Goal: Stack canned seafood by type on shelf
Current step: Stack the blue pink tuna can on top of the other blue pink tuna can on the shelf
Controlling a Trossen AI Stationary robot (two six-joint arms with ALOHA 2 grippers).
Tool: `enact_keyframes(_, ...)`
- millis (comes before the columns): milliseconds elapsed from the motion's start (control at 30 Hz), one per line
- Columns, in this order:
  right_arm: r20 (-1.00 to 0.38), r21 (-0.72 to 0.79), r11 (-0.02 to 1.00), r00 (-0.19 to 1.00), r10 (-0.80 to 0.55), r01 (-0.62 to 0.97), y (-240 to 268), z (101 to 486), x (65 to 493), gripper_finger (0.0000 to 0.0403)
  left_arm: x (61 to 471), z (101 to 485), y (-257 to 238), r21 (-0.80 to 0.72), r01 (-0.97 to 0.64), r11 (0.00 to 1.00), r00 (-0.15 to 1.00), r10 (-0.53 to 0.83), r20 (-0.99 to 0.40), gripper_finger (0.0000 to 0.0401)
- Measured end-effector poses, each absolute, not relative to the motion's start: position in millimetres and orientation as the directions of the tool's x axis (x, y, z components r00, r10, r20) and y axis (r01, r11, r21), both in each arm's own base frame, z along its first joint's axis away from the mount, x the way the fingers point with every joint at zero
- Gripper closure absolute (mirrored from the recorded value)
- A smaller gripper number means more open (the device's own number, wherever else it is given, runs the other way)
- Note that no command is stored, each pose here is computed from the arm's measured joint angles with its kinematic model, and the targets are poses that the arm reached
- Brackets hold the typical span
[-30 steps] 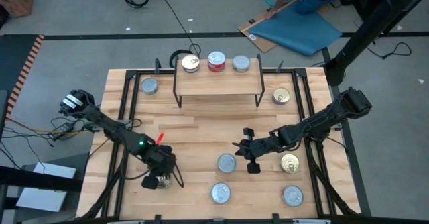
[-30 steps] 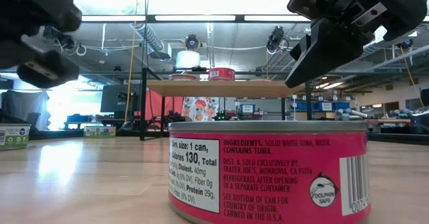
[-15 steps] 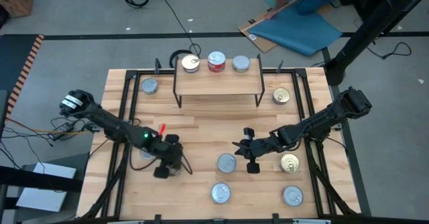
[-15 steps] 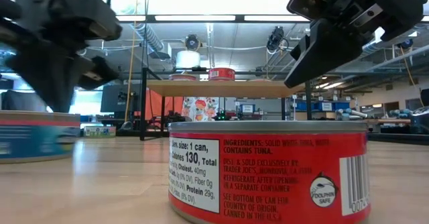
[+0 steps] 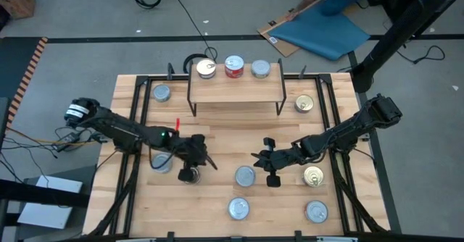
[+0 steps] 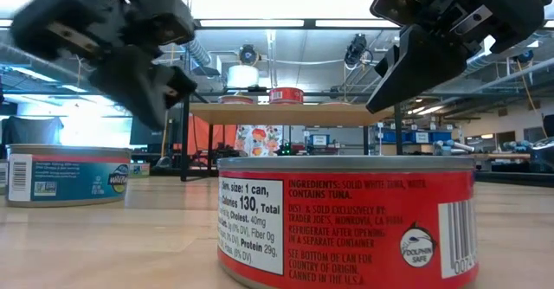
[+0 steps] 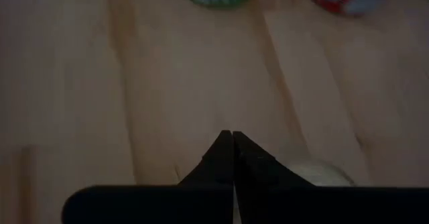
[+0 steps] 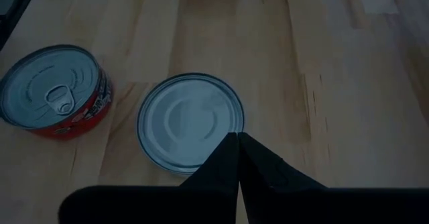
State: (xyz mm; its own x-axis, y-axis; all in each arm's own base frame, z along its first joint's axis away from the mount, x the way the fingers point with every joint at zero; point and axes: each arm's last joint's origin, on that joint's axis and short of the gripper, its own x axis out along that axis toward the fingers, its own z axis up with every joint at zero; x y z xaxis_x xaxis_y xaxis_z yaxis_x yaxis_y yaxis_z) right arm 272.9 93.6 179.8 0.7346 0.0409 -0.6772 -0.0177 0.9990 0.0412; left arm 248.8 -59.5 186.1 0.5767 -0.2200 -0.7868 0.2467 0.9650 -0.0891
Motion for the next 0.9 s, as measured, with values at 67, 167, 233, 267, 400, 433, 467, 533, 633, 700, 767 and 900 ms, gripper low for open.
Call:
enact_keyframes(67, -0.671, 0.044, 0.999, 0.74, 0.042, -0.017, 93.5, 180.3, 273.5, 0.0384, 243.9, 185.5, -64.7, -0.109, 0.26, 0.959, 0.544, -0.239, -0.805, 0.0401)
enact_keyframes(167, -0.659, 0.047, 0.999, 0.751, 0.045, -0.019, 93.9, 181.5, 274.5, 0.0384, 236.0, 185.7, -72.9, -0.142, 0.275, 0.951, 0.497, -0.267, -0.826, 0.0401)
enact_keyframes(233, -0.648, 0.05, 0.999, 0.76, 0.049, -0.021, 94.2, 182.6, 275.4, 0.0384, 233.6, 187.0, -78.7, -0.17, 0.294, 0.941, 0.486, -0.3, -0.821, 0.0401)
enact_keyframes(267, -0.642, 0.052, 0.998, 0.765, 0.05, -0.022, 94.4, 183.2, 276.0, 0.0384, 231.9, 186.6, -81.5, -0.185, 0.298, 0.936, 0.471, -0.313, -0.825, 0.0401)
enact_keyframes(400, -0.63, 0.054, 0.998, 0.775, 0.053, -0.025, 94.7, 184.3, 276.8, 0.0384, 227.3, 183.5, -89.0, -0.194, 0.304, 0.933, 0.437, -0.318, -0.842, 0.0401)
enact_keyframes(433, -0.629, 0.055, 0.998, 0.776, 0.054, -0.025, 94.8, 184.4, 277.0, 0.0384, 226.6, 181.3, -89.1, -0.181, 0.297, 0.938, 0.439, -0.302, -0.846, 0.0401)
enact_keyframes(467, -0.629, 0.054, 0.998, 0.775, 0.053, -0.025, 94.8, 184.4, 276.9, 0.0384, 225.4, 178.7, -88.6, -0.162, 0.285, 0.945, 0.444, -0.28, -0.851, 0.0401)
enact_keyframes(533, -0.629, 0.05, 0.998, 0.775, 0.053, -0.028, 94.8, 184.4, 276.9, 0.0384, 224.6, 173.8, -86.8, -0.141, 0.252, 0.957, 0.469, -0.249, -0.847, 0.0401)
enact_keyframes(633, -0.629, 0.04, 0.999, 0.776, 0.052, -0.034, 94.7, 184.3, 277.0, 0.0384, 224.7, 166.1, -81.9, -0.135, 0.207, 0.969, 0.513, -0.225, -0.828, 0.04)
enact_keyframes(700, -0.629, 0.039, 0.999, 0.776, 0.051, -0.034, 94.4, 184.4, 277.0, 0.0384, 226.2, 164.1, -79.1, -0.14, 0.192, 0.971, 0.538, -0.224, -0.812, 0.04)
enact_keyframes(767, -0.629, 0.036, 0.999, 0.776, 0.051, -0.036, 94.2, 184.4, 277.1, 0.0384, 228.3, 163.1, -76.0, -0.127, 0.172, 0.977, 0.561, -0.204, -0.802, 0.04)
enact_keyframes(900, -0.626, 0.015, 1.0, 0.779, 0.026, -0.021, 91.5, 184.5, 277.9, 0.0384, 234.2, 164.0, -68.0, -0.077, 0.133, 0.988, 0.621, -0.144, -0.77, 0.04)
